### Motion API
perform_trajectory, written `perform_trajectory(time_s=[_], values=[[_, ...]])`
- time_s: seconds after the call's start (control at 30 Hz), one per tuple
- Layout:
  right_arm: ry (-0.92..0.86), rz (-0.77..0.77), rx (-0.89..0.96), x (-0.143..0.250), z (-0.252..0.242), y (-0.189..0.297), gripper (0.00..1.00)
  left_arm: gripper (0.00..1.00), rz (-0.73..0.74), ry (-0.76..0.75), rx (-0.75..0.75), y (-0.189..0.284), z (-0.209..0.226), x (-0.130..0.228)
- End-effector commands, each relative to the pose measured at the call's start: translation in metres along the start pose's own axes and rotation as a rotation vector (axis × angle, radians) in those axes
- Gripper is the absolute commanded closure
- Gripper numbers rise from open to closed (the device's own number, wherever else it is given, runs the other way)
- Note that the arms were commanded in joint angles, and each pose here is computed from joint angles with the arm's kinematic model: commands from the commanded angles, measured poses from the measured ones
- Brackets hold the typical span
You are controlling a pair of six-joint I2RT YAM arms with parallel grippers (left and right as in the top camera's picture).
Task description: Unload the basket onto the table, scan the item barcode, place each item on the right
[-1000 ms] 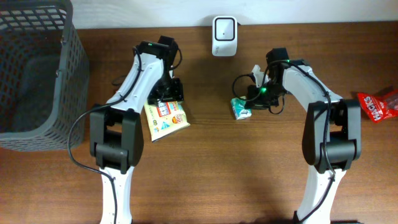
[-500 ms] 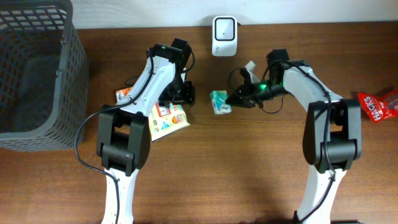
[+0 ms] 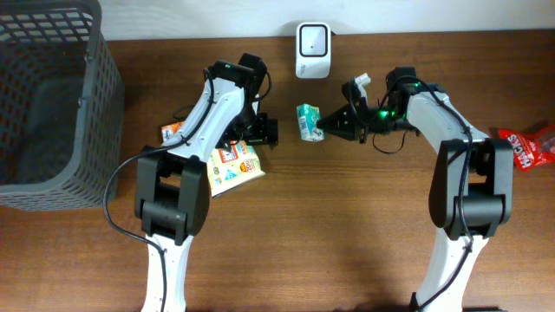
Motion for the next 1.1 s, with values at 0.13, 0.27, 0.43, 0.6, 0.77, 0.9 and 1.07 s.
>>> perform_trajectory(time_s=[0.13,0.27,0.43,0.6,0.77,0.9,1.07], values=[[-0.005,0.019,-0.122,0.004,0.017,-0.001,0.96,0.01,0.003,0.001,0.003,-0.001,0.003,0.000],[-0.014,0.019,-0.122,0.005,0.018,-0.001,0.96,0.01,-0.002,0.002,-0.016,-0.001,0.006,-0.001],[-0.012,0.017,-0.122,0.000,0.026,0.001,0.96,0.01,-0.025,0.000,-0.018,-0.001,0.006,-0.006],[-0.016,0.016,-0.122,-0.008,0.041,0.003,0.96,0.01,-0.078,0.017,-0.005,0.001,0.012,-0.019],[-0.003,0.013,-0.123,-0.016,0.068,0.007,0.96,0.01,-0.121,0.069,0.003,0.004,0.035,-0.032],[0.074,0.007,-0.124,-0.019,0.094,0.010,0.96,0.01,-0.127,0.151,0.004,0.007,0.061,-0.036],[0.098,0.006,-0.124,-0.018,0.103,0.011,0.96,0.01,-0.131,0.188,0.003,0.009,0.079,-0.037]])
Point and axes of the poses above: each gripper's point midway between its finger pads, its own y axis back along the fingers, its own z axis along the line the jaws close on, x = y × z, the point moved 3 cm from there along y, back along the fingers, and after that the axes turned 7 degrees about -y, right-handed, at the moved point
